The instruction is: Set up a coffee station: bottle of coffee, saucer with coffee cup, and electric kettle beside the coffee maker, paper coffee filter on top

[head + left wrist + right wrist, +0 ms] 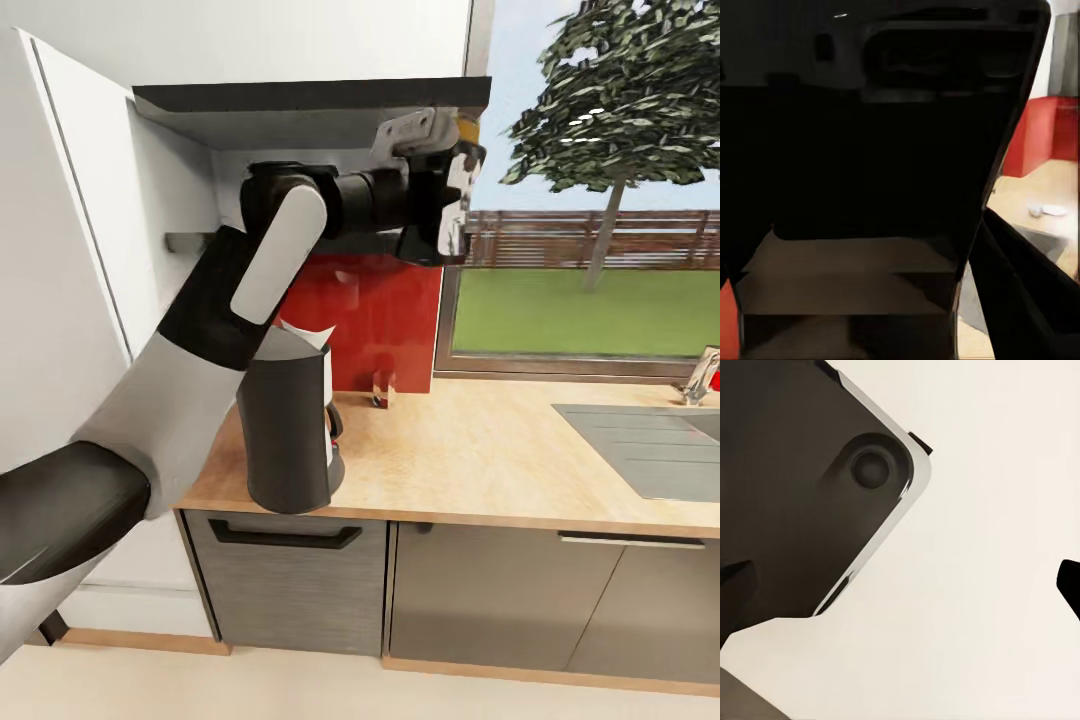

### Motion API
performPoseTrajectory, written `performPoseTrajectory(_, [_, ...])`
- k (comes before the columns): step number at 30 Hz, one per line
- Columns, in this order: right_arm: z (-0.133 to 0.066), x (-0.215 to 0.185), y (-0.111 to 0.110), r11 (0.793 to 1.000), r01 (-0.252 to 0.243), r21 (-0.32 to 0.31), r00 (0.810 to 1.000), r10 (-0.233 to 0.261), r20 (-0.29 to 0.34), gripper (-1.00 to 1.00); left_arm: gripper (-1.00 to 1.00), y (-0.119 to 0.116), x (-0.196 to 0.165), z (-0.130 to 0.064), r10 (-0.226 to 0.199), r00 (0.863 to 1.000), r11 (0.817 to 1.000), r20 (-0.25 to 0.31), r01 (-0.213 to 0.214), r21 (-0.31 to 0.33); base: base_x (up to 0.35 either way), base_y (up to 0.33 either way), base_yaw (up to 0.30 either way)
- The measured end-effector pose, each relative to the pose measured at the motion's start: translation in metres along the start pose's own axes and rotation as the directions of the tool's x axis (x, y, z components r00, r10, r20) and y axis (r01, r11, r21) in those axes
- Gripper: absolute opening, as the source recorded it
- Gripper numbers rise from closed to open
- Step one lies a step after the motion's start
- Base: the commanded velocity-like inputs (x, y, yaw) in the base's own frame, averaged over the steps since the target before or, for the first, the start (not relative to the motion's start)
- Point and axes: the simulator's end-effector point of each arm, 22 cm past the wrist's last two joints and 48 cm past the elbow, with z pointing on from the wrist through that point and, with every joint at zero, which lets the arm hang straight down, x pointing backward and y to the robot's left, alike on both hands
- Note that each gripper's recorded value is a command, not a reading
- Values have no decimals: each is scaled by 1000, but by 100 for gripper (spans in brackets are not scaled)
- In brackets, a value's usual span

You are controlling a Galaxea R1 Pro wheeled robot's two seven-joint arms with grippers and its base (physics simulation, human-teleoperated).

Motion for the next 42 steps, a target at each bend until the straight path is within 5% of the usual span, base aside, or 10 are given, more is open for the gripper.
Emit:
performPoseTrajectory(3, [0,0,0,1000,0,0,1000,0,0,100,-100,-5,13,-1,-17,1000,1000,-7,17,26,0,0,0])
performPoseTrajectory(4, [0,0,0,1000,0,0,1000,0,0,100,-100,-20,31,-2,-51,999,994,-18,53,97,0,0,0])
performPoseTrajectory(6, [0,0,0,1000,0,0,1000,0,1,100,-100,-23,42,-7,-57,998,992,-18,59,116,0,0,0])
performPoseTrajectory(17, [0,0,0,1000,0,0,1000,0,1,100,-100,-28,88,-47,-79,997,985,1,78,155,0,0,0])
performPoseTrajectory(19, [0,0,0,1000,0,1,1000,0,2,100,-100,-46,122,-61,-142,990,963,-28,144,226,0,0,0])
performPoseTrajectory(25, [0,0,0,1000,0,1,1000,0,1,100,-100,-44,202,-85,-221,971,934,-93,238,264,0,0,0])
performPoseTrajectory(31, [0,0,0,1000,-1,1,1000,1,1,100,-100,-56,239,-92,-162,978,937,-132,194,290,0,0,0])
performPoseTrajectory(36, [0,0,0,1000,-1,0,1000,1,0,100,-100,-60,287,-116,-62,987,932,-148,111,345,0,0,0])
performPoseTrajectory(42, [0,0,0,1000,0,0,1000,0,0,100,-100,-55,342,-161,-91,982,920,-163,146,364,0,0,0])
